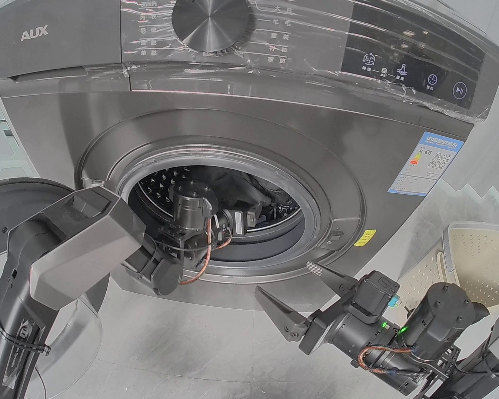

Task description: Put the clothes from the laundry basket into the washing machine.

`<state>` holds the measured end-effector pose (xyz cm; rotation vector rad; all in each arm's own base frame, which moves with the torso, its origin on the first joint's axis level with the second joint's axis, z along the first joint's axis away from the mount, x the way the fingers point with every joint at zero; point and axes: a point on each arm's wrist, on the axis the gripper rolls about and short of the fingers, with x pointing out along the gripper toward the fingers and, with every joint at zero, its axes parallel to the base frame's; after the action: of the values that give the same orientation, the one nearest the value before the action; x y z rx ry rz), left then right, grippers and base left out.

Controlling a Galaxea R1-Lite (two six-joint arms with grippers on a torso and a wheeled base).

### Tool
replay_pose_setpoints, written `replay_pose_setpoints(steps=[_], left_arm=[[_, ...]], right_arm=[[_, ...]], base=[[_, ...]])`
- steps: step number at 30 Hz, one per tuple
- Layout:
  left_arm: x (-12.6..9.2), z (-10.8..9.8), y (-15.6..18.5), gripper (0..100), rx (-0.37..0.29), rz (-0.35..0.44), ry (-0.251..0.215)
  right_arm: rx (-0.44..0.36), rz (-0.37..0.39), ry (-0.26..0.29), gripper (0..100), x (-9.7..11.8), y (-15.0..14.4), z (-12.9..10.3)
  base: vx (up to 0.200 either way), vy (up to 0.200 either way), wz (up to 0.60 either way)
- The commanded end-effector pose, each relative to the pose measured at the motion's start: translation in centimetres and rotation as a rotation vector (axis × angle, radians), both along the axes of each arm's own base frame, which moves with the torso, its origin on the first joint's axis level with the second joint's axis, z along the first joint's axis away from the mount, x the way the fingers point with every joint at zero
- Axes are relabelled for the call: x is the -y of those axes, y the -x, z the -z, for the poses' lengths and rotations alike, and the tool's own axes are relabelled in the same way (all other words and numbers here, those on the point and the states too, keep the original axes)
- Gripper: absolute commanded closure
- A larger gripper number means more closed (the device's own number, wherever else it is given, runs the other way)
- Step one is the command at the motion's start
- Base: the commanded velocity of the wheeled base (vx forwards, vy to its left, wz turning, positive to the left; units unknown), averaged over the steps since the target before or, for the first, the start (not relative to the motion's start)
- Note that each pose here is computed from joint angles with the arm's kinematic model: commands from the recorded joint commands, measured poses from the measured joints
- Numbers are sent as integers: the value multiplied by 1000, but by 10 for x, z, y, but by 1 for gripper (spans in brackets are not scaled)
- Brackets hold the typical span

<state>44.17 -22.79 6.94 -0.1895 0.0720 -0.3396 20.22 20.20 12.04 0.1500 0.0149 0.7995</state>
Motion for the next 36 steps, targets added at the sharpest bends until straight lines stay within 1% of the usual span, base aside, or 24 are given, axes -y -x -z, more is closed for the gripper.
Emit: replay_pose_setpoints(steps=[1, 4, 6, 7, 9, 12, 13, 14, 16, 17, 18, 20, 22, 23, 24, 27, 30, 33, 36], left_arm=[[17, -3, 50, 0, 45, 113, -60], [11, -12, 66, 0, 71, 123, -58], [4, -17, 81, 0, 77, 134, -81], [2, -19, 85, 0, 82, 140, -84], [-4, -28, 109, 0, 108, 182, -82], [-12, -39, 147, 0, 111, 228, -79], [-14, -42, 154, 0, 112, 237, -76], [-18, -44, 169, 0, 111, 254, -73], [-24, -52, 191, 0, 133, 278, -57], [-27, -53, 201, 0, 137, 289, -54], [-27, -54, 204, 0, 138, 293, -53], [-35, -57, 226, 0, 142, 310, -45], [-44, -56, 241, 0, 132, 318, -58], [-45, -57, 243, 0, 133, 317, -59], [-50, -61, 251, 0, 140, 299, -53], [-62, -71, 263, 0, 161, 259, -43], [-71, -72, 273, 0, 160, 258, -45], [-80, -74, 281, 0, 161, 248, -46], [-90, -78, 288, 0, 176, 230, -43]], right_arm=[[-4, 3, 1, 0, 2, 1, 0], [-4, 6, 1, 0, 5, 3, -1], [2, 8, -4, 0, 8, 6, -4], [2, 9, -6, 0, 9, 6, -5], [6, 11, -11, 0, 12, 10, -8], [17, 18, -24, 0, 19, 15, -14], [21, 21, -28, 0, 21, 16, -15], [28, 27, -35, 0, 25, 19, -18], [30, 29, -39, 0, 31, 24, -21], [26, 30, -36, 0, 35, 28, -21], [25, 30, -35, 0, 36, 29, -21], [3, 38, -16, 0, 46, 40, -16], [2, 61, -17, 0, 53, 47, -17], [2, 63, -17, 0, 54, 48, -17], [9, 76, -29, 0, 60, 53, -21], [10, 89, -45, 0, 73, 64, -23], [7, 111, -42, 0, 86, 72, -22], [-2, 155, -32, 0, 100, 75, -19], [11, 206, -41, 0, 108, 73, -23]], base=[[0, 0, 0], [0, 0, 0], [0, 0, 0], [0, 0, 0], [0, 0, 0], [0, 0, 0], [0, 0, 0], [0, 0, 0], [0, 0, 0], [0, 0, 0], [0, 0, 0], [0, 0, 0], [0, 0, 0], [0, 0, 0], [0, 0, 0], [0, 0, 0], [0, 0, 0], [0, 0, 0], [-200, 0, 0]])
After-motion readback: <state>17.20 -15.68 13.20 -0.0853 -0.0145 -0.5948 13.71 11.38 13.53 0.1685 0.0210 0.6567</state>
